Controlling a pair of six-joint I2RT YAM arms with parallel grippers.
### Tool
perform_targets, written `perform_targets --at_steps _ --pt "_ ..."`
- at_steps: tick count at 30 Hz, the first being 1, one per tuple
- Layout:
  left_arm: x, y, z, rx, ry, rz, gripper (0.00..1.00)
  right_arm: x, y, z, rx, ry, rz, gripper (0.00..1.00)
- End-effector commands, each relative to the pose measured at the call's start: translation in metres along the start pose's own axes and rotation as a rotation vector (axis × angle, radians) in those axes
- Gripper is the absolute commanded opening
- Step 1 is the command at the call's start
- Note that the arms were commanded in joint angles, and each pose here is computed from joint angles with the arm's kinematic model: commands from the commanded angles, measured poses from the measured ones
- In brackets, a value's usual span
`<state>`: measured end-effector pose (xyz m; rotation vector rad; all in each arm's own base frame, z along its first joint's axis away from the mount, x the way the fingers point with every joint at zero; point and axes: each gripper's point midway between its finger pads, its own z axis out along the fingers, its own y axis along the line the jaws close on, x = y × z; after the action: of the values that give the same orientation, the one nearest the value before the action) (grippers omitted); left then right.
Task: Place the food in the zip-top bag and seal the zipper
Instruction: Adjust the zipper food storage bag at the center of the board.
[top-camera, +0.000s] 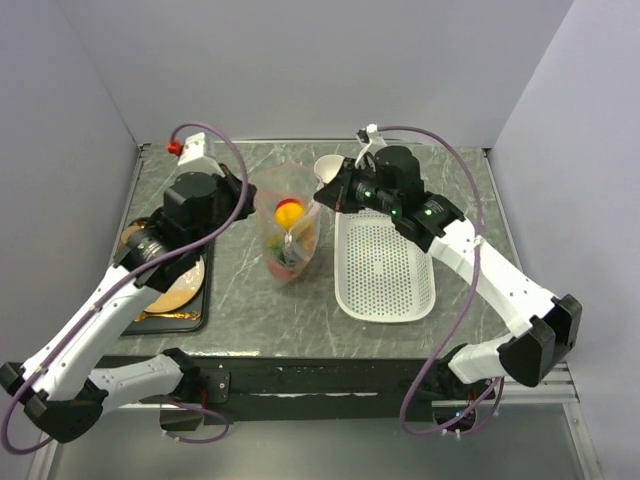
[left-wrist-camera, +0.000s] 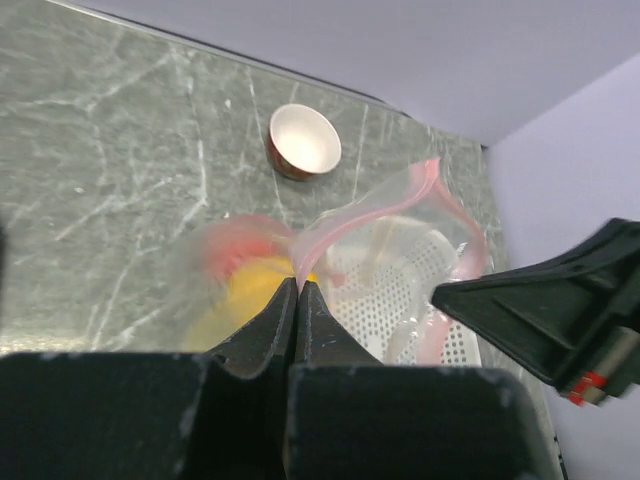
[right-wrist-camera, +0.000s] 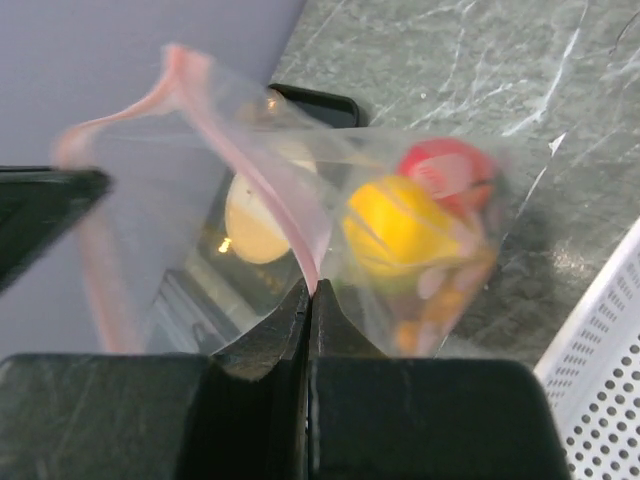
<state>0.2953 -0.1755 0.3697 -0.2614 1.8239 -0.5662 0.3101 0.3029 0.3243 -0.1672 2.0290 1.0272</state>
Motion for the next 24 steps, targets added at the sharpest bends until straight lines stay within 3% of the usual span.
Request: perform_targets --at_steps 1,6,18,21,22,24 --pt "-0.036 0.003 -0.016 -0.025 -0.100 -0.001 0.01 0.008 0.005 0.018 -0.029 0.061 -0.004 0.00" --pt "-0.027 0.009 -0.008 -0.049 -0.079 0.050 0.03 0.015 0.001 0.028 -0.028 0.076 0.020 0.00" --pt "0.119 -0.013 0.055 0.135 0.365 0.014 0.01 0.089 -0.075 0.040 0.190 0.196 0.109 0.00" --pt "0.127 -0.018 0.060 0.160 0.385 0.004 0.01 0.097 -0.094 0.031 0.277 0.176 0.124 0.08" --pt "0.128 -0.018 0.061 0.161 0.386 0.006 0.01 0.095 -0.096 0.026 0.294 0.160 0.126 0.17" --pt "0.127 -0.020 0.063 0.169 0.387 0.010 0.01 0.097 -0.114 0.018 0.377 0.138 0.124 0.46"
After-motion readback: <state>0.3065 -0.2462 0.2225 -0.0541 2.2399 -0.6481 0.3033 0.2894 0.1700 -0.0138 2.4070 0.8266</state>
